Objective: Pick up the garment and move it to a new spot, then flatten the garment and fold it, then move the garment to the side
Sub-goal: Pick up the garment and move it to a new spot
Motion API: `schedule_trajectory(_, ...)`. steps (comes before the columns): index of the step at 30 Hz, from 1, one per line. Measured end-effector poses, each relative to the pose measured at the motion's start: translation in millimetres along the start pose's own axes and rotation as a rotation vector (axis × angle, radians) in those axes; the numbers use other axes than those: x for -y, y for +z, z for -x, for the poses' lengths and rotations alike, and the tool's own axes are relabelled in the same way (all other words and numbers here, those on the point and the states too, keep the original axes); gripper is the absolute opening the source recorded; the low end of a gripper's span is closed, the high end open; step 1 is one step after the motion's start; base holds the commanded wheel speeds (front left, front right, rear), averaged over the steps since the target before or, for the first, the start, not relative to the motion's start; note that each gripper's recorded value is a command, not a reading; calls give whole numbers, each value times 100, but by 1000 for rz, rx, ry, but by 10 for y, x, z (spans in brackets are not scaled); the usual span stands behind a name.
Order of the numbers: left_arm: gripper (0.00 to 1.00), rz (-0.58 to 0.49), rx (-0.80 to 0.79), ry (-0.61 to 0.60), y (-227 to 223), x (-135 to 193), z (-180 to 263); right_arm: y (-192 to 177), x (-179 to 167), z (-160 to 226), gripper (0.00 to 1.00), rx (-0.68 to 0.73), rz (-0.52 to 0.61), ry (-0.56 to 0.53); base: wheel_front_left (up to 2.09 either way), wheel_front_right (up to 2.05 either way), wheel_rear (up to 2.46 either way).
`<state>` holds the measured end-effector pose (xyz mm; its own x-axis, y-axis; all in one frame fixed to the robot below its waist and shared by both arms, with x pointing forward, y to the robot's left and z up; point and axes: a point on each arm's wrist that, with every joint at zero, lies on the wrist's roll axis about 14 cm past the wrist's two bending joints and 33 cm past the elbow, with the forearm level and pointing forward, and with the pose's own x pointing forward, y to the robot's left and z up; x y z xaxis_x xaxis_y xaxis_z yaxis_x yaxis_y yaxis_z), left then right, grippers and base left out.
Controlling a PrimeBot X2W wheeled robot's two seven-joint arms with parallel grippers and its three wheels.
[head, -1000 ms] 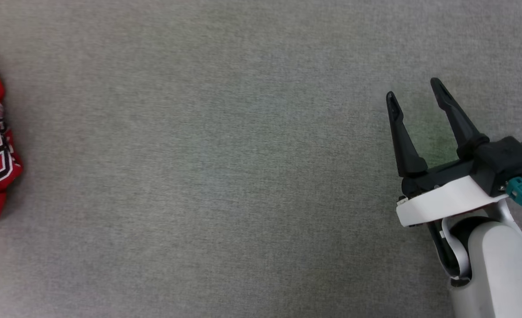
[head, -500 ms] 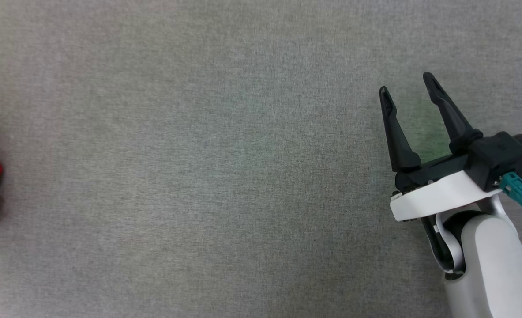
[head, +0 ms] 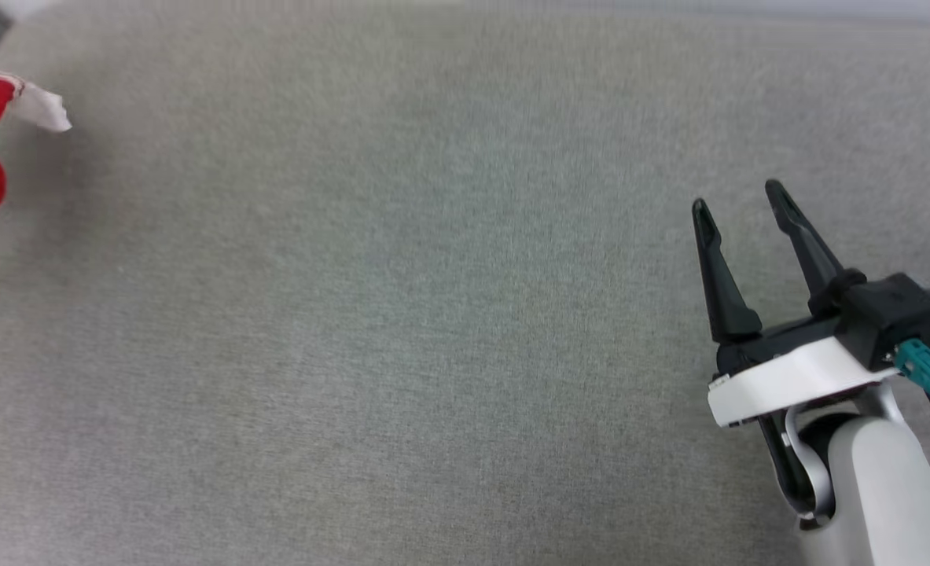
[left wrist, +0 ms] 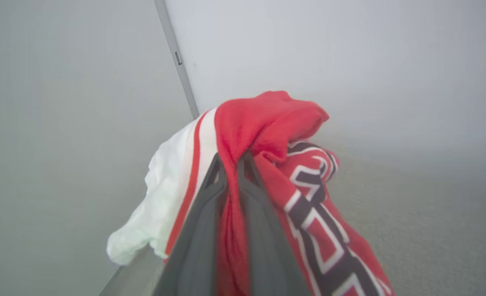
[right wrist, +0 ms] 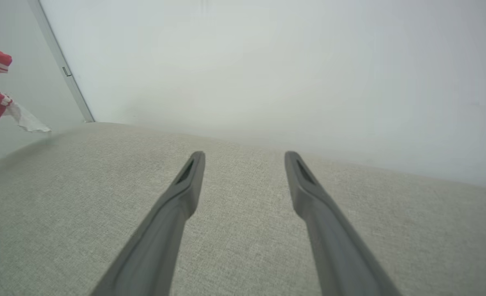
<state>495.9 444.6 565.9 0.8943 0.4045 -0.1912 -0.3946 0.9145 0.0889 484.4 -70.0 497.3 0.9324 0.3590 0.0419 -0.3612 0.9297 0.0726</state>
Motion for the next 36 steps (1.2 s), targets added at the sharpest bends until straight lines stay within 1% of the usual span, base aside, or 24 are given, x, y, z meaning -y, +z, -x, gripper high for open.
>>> schedule_trajectory(5,0,-15,214,-55,607,159,192,223,6,167,100,37,4,-19,0,0,0)
schedule_trajectory(8,0,-6,331,-115,911,386,328,350,48,296,100,58,7,-42,0,0,0)
schedule_trajectory(13,0,36,460,-257,1219,971,573,479,169,568,100,67,13,-98,0,0,0)
schedule_trajectory(17,0,66,501,-411,1278,1605,802,584,281,806,100,76,25,-149,0,0,0)
schedule_trajectory(20,0,92,491,-547,1192,2153,1016,664,400,1002,100,84,38,-199,0,0,0)
schedule_trajectory(22,0,139,474,-632,1098,2490,1175,710,465,1127,100,89,46,-230,0,0,0)
schedule_trajectory(25,0,194,431,-756,877,2976,1433,782,571,1294,100,98,56,-277,0,0,0)
schedule_trajectory(29,0,227,347,-915,479,3563,1831,765,674,1486,100,86,53,-327,0,0,0)
schedule_trajectory(32,0,212,230,-1020,-21,3882,2137,738,739,1551,100,77,49,-352,0,0,0)
schedule_trajectory(36,0,160,29,-1106,-794,4063,2473,664,789,1546,100,58,36,-366,0,0,0)
